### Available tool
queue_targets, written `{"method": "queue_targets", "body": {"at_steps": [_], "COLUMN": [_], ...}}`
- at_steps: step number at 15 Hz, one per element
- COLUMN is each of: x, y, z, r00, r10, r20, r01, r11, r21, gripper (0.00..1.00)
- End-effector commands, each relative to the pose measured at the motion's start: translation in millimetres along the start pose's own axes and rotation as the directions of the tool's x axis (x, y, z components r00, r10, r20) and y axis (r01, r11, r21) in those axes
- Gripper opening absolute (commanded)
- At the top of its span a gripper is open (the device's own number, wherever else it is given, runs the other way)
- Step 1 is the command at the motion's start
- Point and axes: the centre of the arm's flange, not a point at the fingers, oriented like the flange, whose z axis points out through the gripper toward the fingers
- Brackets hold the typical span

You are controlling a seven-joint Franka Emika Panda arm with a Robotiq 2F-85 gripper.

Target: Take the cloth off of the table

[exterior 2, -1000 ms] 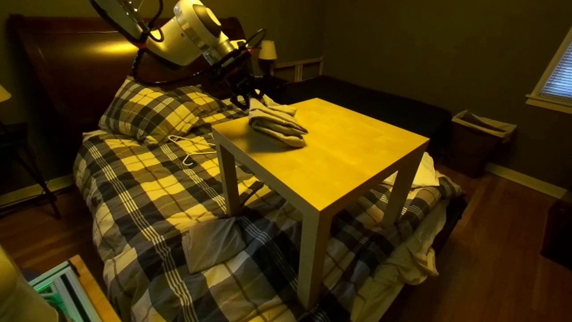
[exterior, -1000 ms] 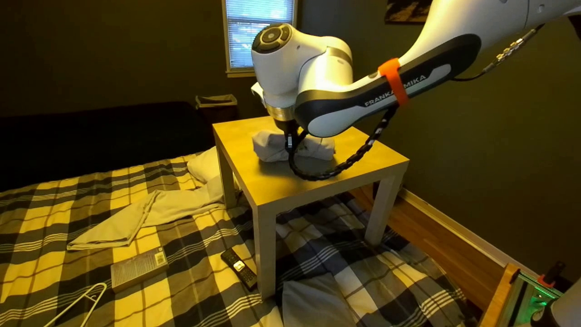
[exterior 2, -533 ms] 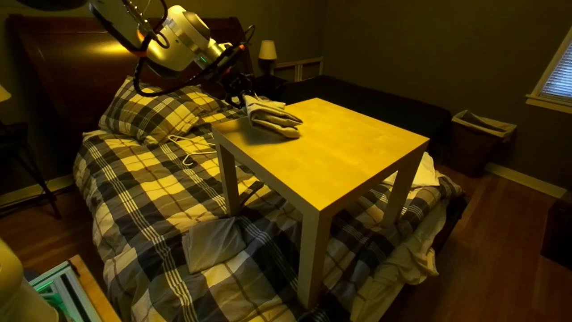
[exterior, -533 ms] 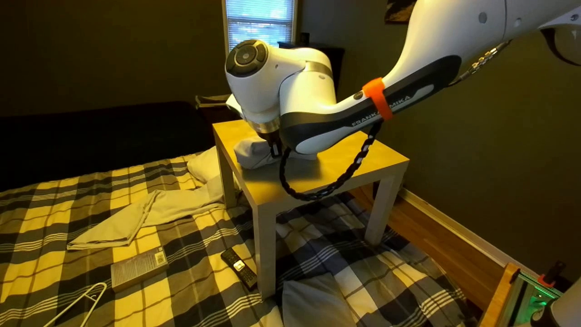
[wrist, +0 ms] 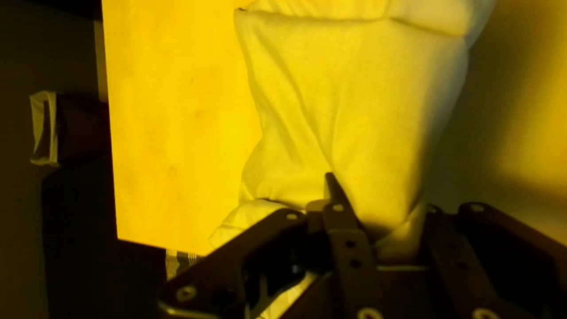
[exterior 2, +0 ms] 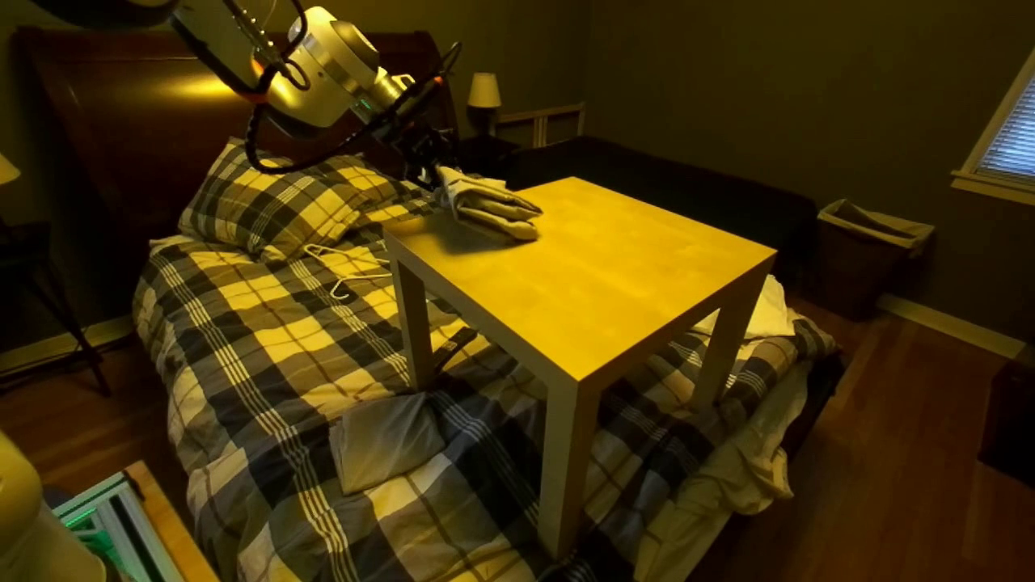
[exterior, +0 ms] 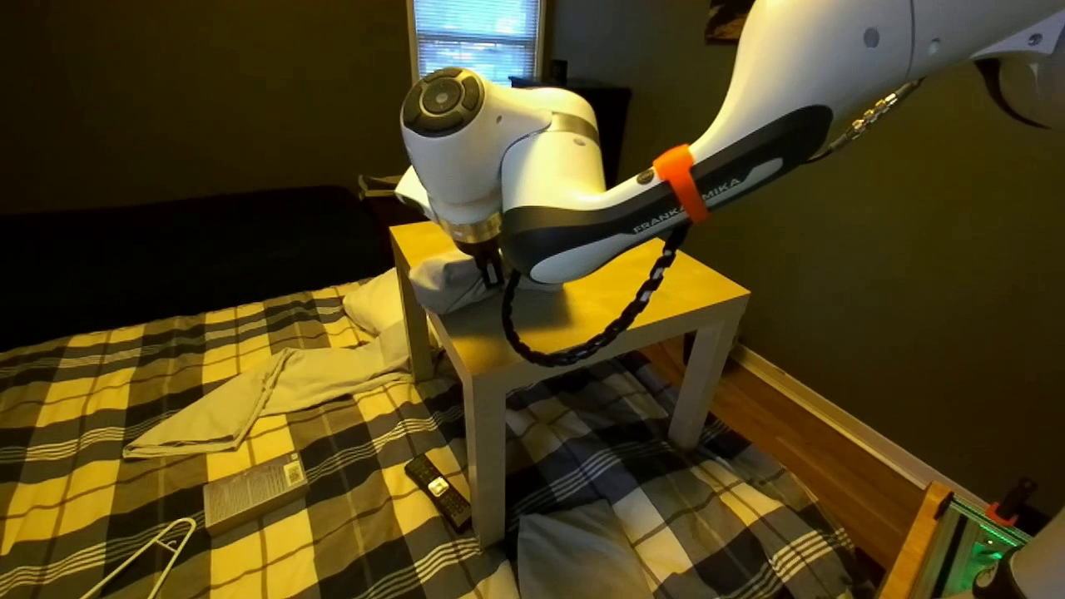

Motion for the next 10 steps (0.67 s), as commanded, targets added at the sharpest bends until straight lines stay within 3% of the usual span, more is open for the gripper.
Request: {"method": "queue_targets", "body": {"at_steps": [1,5,10], "x": [55,105,152], "y": [12,6,-18], "z": [-5,-19,-22], "r00": [0.981,0.918,0.772], "r10": [-0.176,-0.347,-0.521], "r20": [-0.08,-0.192,-0.364], "r01": [0.172,0.329,0.477], "r11": [0.983,0.937,0.854], "r21": [-0.058,-0.118,-0.209], "gripper": [0.03,0.03,0.03]}}
